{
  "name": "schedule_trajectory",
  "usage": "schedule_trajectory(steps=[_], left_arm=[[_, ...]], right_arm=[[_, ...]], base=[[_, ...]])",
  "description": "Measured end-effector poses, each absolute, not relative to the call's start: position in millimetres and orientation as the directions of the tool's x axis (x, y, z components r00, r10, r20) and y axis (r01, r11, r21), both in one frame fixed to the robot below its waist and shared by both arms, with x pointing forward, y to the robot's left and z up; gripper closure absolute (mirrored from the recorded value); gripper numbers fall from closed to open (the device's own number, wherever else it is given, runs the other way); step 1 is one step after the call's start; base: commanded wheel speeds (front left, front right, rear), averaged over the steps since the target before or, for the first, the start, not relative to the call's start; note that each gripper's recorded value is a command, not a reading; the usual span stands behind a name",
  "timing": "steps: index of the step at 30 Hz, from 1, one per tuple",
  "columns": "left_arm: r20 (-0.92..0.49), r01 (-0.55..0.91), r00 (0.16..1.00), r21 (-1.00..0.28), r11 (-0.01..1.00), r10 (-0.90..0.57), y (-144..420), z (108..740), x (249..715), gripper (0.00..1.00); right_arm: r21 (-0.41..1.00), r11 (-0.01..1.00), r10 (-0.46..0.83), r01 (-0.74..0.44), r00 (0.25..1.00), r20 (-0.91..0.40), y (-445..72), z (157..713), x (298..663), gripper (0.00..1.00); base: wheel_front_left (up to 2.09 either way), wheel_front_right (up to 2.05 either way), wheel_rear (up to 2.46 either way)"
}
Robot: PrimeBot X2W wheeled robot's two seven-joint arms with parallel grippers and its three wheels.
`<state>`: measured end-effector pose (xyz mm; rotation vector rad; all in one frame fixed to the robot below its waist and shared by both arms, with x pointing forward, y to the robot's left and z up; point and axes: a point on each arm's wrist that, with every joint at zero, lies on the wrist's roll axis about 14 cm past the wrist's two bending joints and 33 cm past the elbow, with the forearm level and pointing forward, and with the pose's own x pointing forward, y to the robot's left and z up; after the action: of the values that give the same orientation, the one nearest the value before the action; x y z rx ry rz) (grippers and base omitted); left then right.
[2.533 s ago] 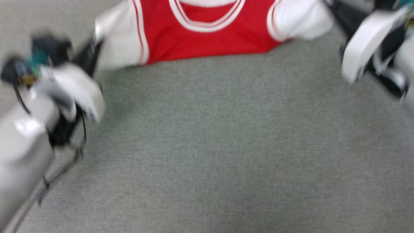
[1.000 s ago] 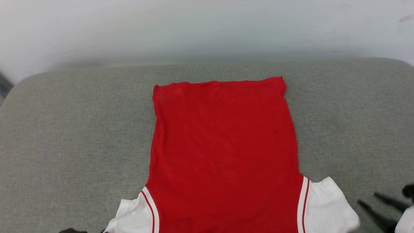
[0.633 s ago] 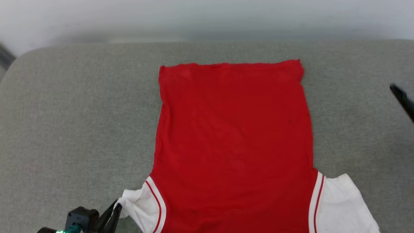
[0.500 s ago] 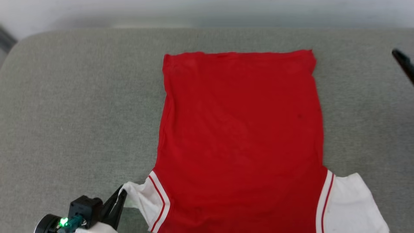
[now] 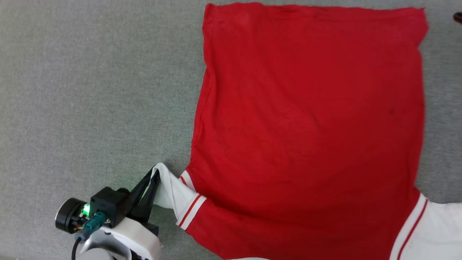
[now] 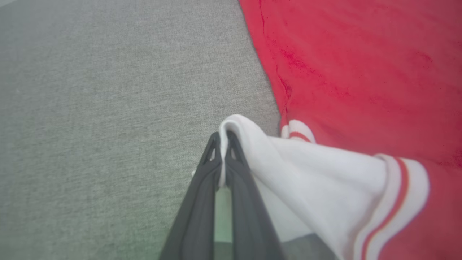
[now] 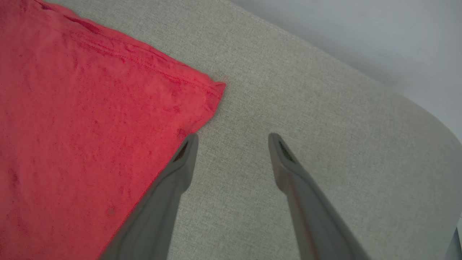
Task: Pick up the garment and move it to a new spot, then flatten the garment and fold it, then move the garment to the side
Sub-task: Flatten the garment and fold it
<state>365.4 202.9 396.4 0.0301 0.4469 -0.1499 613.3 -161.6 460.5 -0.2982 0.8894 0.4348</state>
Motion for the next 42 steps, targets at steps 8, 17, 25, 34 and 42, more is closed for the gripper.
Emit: schedule_trajectory(steps=[8,17,25,34,42], left_arm=[[-0.456,0.130,0.883,0.007,0.991,-0.113,207,380,373,1.00],[-0.472,0.115,0.876,0.016,0.993,-0.094,210,364,379,1.00],[-0.446,0.100,0.891,0.015,0.995,-0.083,210,370,382,1.00],[-0.416,0.070,0.908,0.030,0.997,-0.051,217,393,359,1.00],[-0.353,0.079,0.934,0.037,0.996,-0.061,214,422,345,1.00]], right_arm=[[0.000,0.879,0.220,-0.477,0.404,-0.888,-136,408,637,0.00],[0.051,0.861,0.229,-0.506,0.296,-0.927,-114,346,633,0.00],[0.022,0.848,0.246,-0.530,0.357,-0.901,-110,364,632,1.00],[-0.085,0.796,0.278,-0.599,0.487,-0.828,-126,429,607,1.00],[-0.126,0.770,0.265,-0.626,0.492,-0.830,-184,454,530,1.00]], base=[[0.00,0.00,0.00],[0.00,0.00,0.00],[0.00,0.00,0.00],[0.00,0.00,0.00],[0.00,0.00,0.00]])
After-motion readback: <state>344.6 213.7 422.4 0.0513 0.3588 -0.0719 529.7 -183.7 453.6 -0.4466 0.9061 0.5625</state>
